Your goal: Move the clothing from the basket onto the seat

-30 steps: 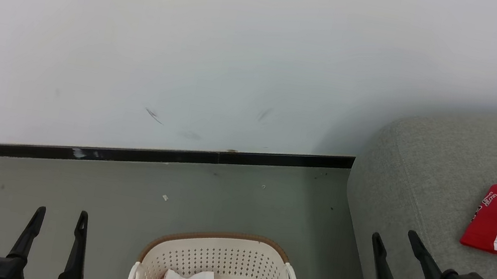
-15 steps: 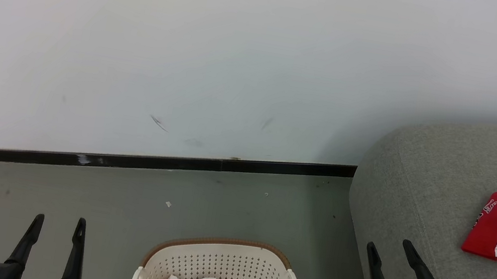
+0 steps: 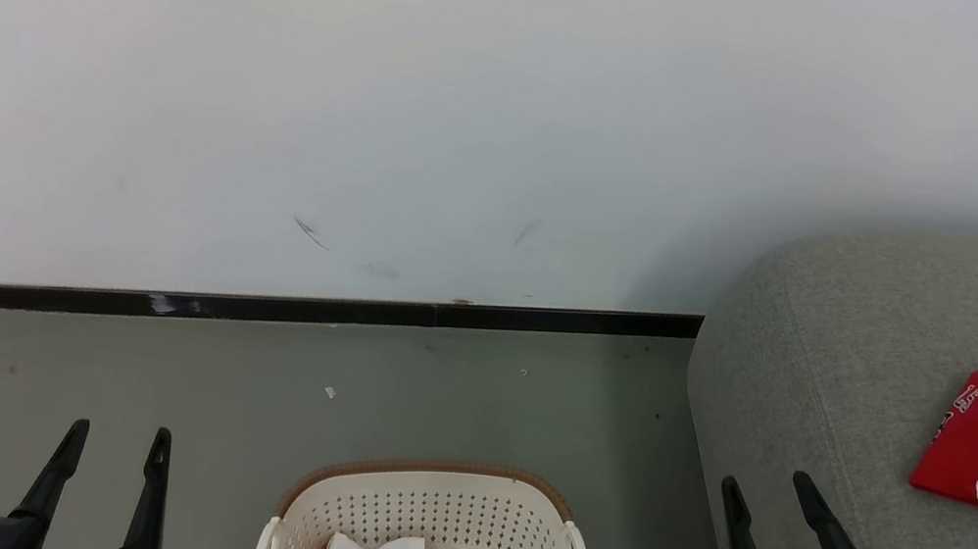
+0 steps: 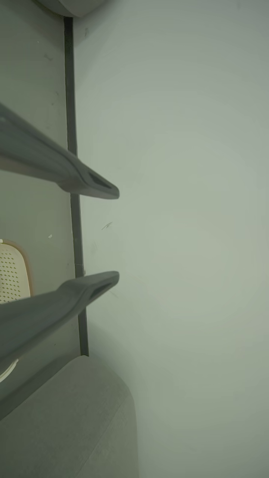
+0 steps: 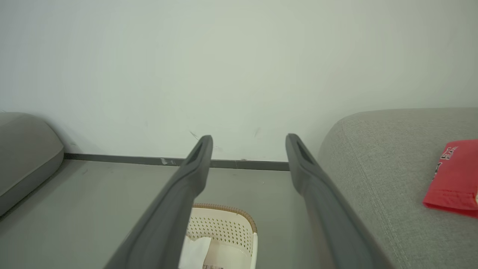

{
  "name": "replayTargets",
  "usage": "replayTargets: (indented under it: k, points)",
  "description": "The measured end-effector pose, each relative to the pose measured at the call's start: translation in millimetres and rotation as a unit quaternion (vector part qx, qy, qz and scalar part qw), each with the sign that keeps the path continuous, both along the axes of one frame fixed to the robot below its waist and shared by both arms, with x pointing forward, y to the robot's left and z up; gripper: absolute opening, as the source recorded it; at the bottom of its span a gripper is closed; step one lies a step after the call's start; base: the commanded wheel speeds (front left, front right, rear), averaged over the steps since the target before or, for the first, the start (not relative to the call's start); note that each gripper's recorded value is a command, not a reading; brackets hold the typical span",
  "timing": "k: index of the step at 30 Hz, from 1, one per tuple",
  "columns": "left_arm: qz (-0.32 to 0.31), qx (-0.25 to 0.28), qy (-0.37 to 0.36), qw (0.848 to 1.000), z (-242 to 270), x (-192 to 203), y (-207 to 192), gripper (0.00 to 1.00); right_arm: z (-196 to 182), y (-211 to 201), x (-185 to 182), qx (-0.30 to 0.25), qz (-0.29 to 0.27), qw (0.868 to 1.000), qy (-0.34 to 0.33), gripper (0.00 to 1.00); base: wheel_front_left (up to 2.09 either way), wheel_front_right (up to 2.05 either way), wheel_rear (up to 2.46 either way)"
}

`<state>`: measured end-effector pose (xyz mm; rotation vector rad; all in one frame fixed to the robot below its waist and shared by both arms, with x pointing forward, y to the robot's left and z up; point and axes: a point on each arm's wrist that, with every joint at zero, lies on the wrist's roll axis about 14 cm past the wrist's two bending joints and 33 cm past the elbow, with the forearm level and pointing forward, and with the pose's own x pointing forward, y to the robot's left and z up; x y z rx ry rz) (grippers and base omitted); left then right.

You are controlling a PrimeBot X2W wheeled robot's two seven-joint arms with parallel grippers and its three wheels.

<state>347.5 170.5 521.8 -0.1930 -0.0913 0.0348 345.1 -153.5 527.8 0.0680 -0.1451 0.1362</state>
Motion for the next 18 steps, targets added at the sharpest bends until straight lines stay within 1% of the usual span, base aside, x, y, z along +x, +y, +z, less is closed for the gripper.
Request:
replayTargets:
  k: [6,12,18]
  points:
    - [-0.003,0.000,0.005,1.000,-3,2,-1,1.00,3,0,1,0.002,-0.001,1.000,-0.005,1.00,0.00,0.00,0.00]
    - [-0.006,0.002,0.011,1.000,-7,4,-2,1.00,-4,-1,0,0.007,-0.003,1.000,0.007,1.00,0.00,0.00,0.00]
    - [-0.032,0.015,0.025,0.999,-15,7,-12,1.00,-3,0,4,0.012,-0.001,1.000,0.006,1.00,0.00,0.00,0.00]
